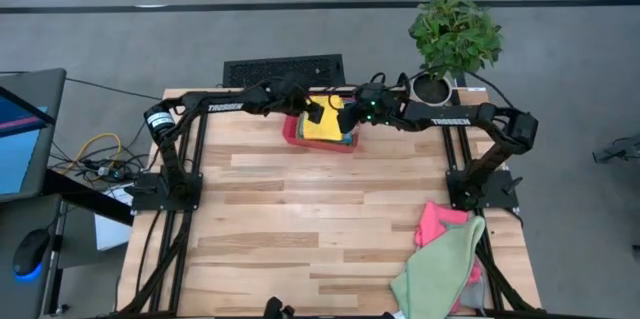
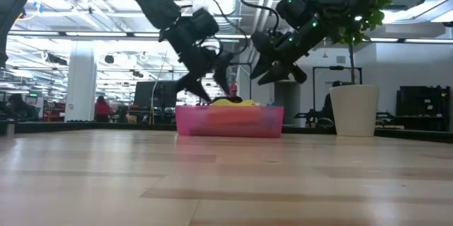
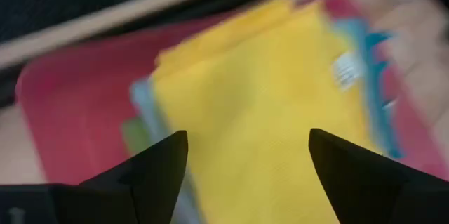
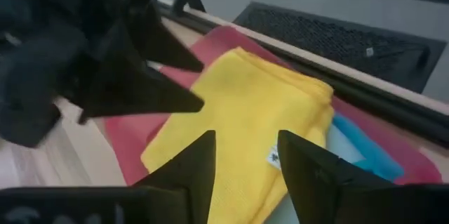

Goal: Fold microfiber towels
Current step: Stack the yellow microfiber cloth on top of the light blue microfiber cloth in the red bin

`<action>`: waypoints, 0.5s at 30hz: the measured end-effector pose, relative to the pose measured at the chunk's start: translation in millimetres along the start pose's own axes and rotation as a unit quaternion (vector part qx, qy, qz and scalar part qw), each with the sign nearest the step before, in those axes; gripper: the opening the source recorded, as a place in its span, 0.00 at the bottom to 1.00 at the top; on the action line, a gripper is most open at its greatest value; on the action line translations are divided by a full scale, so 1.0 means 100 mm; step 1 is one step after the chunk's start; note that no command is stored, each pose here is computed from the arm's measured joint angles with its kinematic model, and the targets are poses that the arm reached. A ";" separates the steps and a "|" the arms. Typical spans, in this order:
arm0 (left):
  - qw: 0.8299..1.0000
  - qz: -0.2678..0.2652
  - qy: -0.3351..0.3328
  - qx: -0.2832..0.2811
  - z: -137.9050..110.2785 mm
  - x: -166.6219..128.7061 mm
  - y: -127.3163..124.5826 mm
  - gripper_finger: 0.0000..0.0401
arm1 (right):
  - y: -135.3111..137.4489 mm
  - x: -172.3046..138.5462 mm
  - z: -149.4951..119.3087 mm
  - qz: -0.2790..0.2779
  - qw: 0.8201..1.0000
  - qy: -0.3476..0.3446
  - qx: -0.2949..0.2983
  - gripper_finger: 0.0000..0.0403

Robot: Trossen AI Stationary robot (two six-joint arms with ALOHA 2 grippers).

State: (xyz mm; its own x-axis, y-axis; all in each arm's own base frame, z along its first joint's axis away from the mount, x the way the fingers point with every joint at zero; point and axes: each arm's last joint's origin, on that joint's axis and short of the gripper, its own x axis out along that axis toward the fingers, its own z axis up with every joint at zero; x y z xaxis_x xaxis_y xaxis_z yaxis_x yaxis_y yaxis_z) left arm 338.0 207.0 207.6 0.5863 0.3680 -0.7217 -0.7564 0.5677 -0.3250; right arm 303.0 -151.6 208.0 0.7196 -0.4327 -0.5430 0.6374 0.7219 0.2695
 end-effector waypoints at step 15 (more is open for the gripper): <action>0.995 -0.004 -0.040 0.091 0.10 -0.11 -0.25 0.61 | -0.31 0.52 -0.26 -0.039 0.999 0.020 0.003 0.32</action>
State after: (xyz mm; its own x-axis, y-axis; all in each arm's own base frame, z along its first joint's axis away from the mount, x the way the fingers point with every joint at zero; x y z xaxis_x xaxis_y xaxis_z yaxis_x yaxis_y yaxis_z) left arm 353.6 196.5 229.8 0.6185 0.4162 -0.6665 -0.6907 0.6923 -0.2087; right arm 313.4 -182.6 150.1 0.6564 -0.4651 -0.5940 0.6928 0.6833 0.2306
